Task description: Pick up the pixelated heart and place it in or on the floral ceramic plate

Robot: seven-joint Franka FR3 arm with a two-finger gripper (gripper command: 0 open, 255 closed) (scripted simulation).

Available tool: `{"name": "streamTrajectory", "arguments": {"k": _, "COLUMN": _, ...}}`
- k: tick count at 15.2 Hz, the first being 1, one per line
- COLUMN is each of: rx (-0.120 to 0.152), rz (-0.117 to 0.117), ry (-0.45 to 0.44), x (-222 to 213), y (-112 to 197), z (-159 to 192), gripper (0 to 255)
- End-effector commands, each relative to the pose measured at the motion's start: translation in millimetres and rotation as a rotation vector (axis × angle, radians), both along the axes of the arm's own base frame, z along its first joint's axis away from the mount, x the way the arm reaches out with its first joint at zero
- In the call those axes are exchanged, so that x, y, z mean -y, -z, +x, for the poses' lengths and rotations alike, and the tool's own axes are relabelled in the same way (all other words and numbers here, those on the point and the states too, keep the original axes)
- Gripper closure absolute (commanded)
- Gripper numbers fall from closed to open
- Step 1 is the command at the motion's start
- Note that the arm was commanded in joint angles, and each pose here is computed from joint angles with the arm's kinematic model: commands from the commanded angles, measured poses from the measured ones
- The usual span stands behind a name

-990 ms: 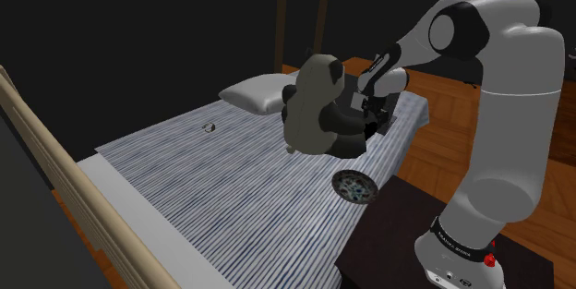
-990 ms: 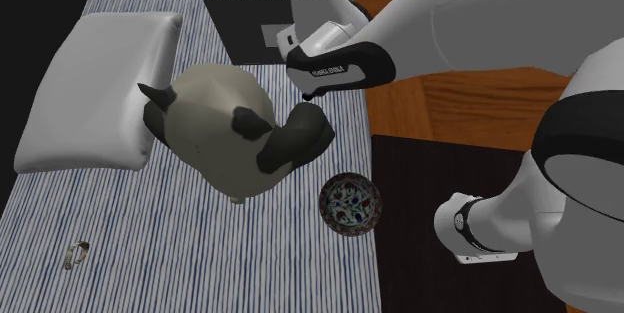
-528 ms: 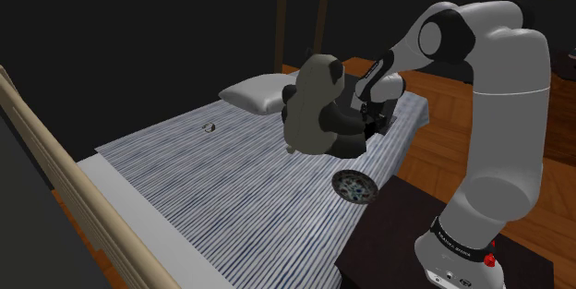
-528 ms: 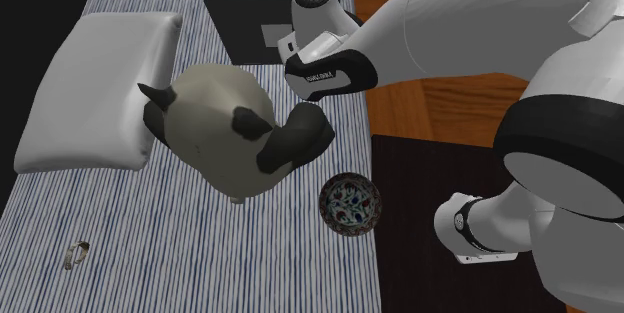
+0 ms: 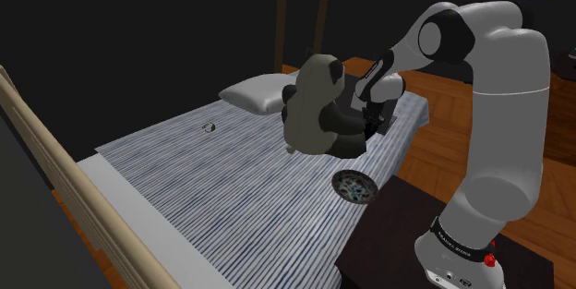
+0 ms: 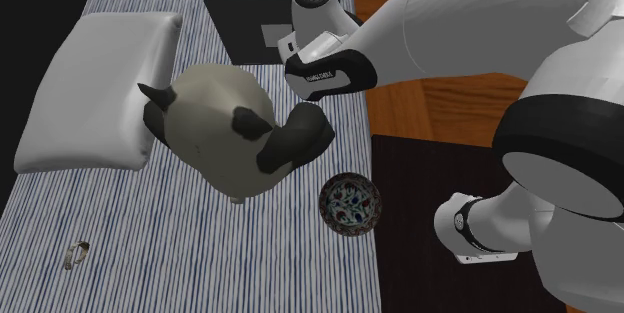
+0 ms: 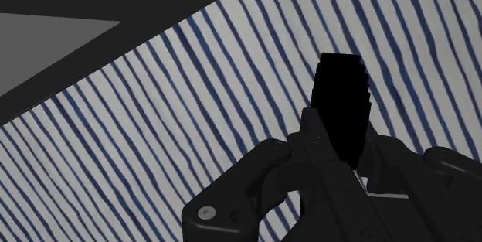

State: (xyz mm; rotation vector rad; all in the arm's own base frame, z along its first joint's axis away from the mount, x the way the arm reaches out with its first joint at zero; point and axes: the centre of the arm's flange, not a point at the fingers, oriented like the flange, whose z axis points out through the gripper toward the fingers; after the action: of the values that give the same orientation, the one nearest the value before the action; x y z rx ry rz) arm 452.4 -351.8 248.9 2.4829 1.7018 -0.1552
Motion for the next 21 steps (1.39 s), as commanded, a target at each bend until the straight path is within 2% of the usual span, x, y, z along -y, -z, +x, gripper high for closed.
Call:
{"name": "streamTrajectory", "arguments": {"k": 1, "rx": -0.001, "rz": 0.001, "ry": 0.0, "x": -0.3, "y": 0.4, "z": 0.0, "gripper": 255}}
{"name": "streamTrajectory", "arguments": {"k": 7, "rx": -0.001, "rz": 0.001, "ry": 0.0, "x": -0.3, "y": 0.5, "z": 0.0, "gripper": 255}}
{"name": "streamTrajectory", "arguments": {"k": 21, "rx": -0.001, "rz": 0.001, "ry": 0.0, "x": -0.3, "y": -73.4, "z": 0.0, "gripper": 255}}
